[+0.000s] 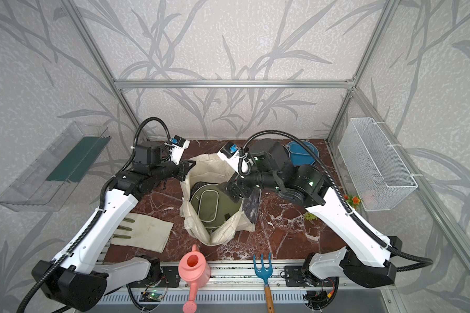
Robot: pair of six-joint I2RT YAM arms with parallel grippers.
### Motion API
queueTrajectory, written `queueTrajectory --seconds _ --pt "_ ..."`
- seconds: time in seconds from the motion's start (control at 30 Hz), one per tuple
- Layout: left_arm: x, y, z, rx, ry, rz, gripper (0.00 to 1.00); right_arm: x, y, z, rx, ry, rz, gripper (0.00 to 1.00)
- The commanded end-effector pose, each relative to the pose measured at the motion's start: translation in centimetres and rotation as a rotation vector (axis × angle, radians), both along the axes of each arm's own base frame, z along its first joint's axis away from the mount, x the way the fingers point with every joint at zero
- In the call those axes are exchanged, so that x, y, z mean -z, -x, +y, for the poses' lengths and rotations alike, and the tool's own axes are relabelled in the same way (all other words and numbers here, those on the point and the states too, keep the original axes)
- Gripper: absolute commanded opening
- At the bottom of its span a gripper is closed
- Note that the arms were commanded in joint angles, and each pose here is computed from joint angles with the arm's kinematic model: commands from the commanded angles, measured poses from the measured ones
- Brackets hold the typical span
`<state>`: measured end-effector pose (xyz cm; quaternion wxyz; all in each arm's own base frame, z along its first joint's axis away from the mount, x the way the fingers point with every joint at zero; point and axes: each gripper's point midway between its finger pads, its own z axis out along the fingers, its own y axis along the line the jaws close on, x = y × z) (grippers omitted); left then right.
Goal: Remove the ping pong set from the canvas bag
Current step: Place the canvas bag at the center of the board, then pick up the ping pong set from the canvas bag.
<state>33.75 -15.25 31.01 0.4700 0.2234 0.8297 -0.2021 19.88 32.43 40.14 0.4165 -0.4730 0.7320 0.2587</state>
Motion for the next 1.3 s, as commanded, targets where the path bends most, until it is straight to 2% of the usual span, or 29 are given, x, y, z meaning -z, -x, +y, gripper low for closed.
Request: queueTrajectory --seconds 0.0,0.23,0.4,0.6,0.9,1.1,1.27 --pt "-6.2 0.5 -0.8 0.044 0.082 -0.229 0.00 6.5 1.4 3.4 -0.182 0.106 0.096 0.99" --pt "-4.6 0.9 -0.7 0.041 0.078 -0.184 0.00 16.1 -1.1 6.4 -0.141 0.211 0.215 0.99" --pt "-3.3 1.0 -0.7 0.042 0.071 -0.159 0.00 21.3 -5.1 6.3 -0.039 0.265 0.267 0.99" --pt "-1.8 1.0 -0.8 0.055 0.040 -0.121 0.00 25.0 -8.8 4.5 0.068 0.326 0.300 0.99" --pt "0.0 0.5 -1.2 0.078 0.028 -0.076 0.00 29.3 -12.2 2.8 0.172 0.415 0.352 0.99" --pt "0.8 0.2 -1.6 0.102 0.021 -0.064 0.00 31.6 -12.9 2.8 0.157 0.433 0.405 0.99" --pt "0.9 0.2 -1.9 0.117 0.030 -0.070 0.00 34.8 -11.8 2.6 0.105 0.440 0.582 0.99"
